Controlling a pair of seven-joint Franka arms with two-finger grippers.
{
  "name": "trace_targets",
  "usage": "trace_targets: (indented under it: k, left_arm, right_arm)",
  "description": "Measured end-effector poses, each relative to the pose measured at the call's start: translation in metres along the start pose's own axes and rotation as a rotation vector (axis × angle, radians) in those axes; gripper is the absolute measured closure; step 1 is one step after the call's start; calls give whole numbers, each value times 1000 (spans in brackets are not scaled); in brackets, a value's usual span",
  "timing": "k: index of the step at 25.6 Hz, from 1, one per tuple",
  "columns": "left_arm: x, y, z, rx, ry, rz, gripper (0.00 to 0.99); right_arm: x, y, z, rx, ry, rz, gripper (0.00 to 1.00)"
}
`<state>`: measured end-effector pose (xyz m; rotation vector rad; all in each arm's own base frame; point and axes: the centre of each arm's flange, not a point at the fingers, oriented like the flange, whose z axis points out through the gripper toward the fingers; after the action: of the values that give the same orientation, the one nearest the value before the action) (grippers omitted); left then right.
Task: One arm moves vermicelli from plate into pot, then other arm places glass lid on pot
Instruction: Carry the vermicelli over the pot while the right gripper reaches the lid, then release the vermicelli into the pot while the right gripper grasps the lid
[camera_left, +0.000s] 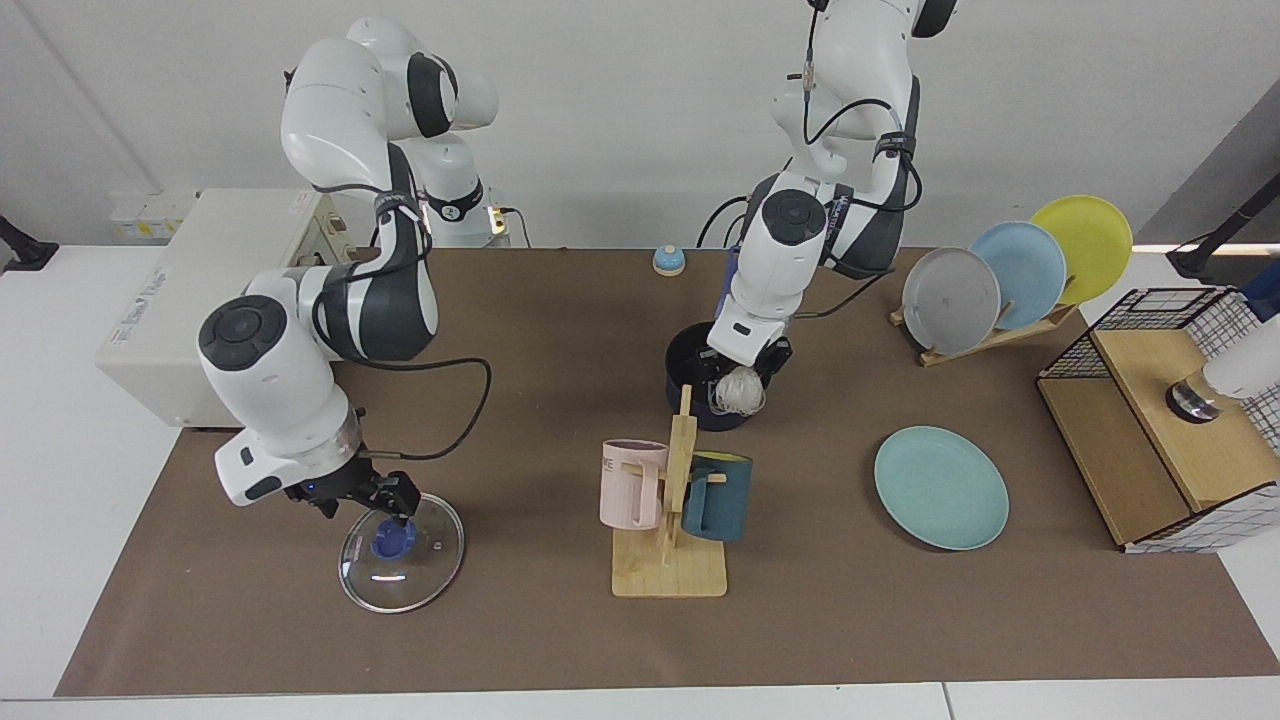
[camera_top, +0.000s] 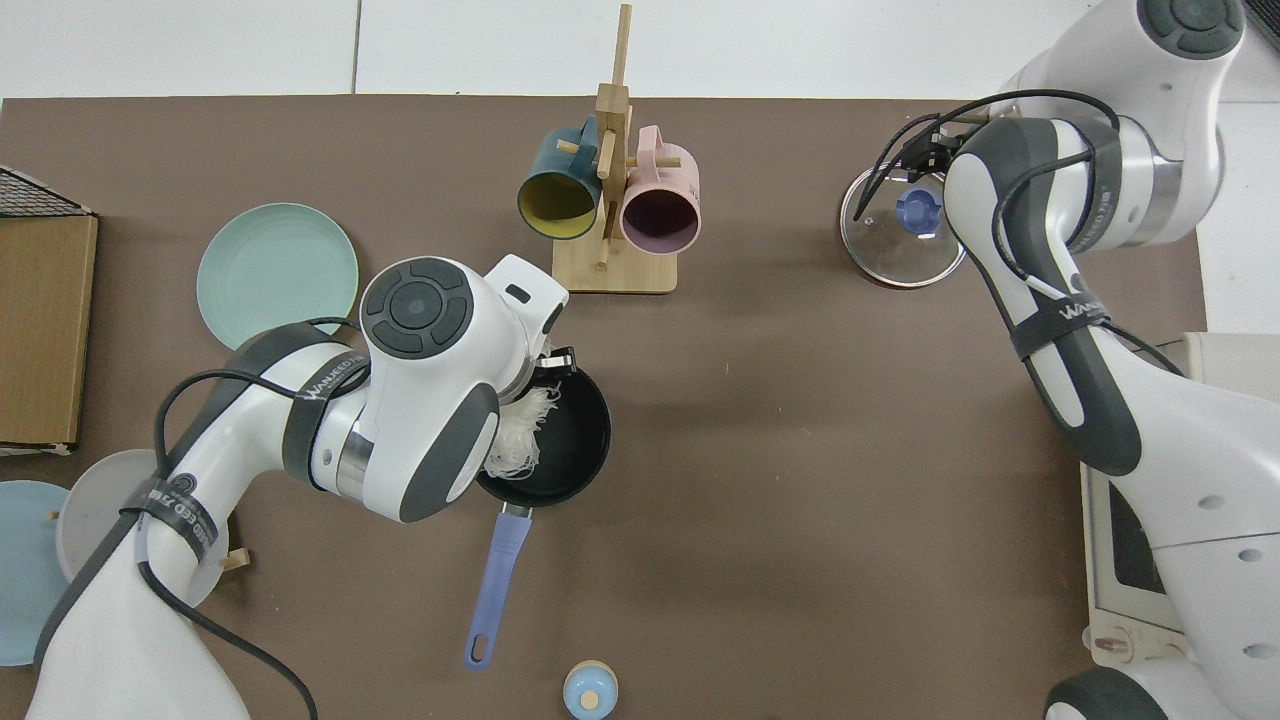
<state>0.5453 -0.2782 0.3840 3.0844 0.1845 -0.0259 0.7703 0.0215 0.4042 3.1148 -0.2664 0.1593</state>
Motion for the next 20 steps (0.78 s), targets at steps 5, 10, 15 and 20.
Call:
trace_targets:
  k: [5, 10, 15, 20]
  left_arm:
    - [-14, 0, 17, -3, 6, 11, 551]
    - [-23, -4, 30, -5, 12, 15, 551]
    - [-30, -5, 44, -16, 27, 15, 577]
    - [-32, -6, 47, -18, 30, 5, 414]
  right_arm:
    - [5, -6, 26, -4, 17, -15, 9]
    - [3, -8, 43, -9, -3, -26, 9]
    - [1, -2, 60, -11, -10, -27, 4]
    - [-3, -2, 70, -12, -25, -32, 4]
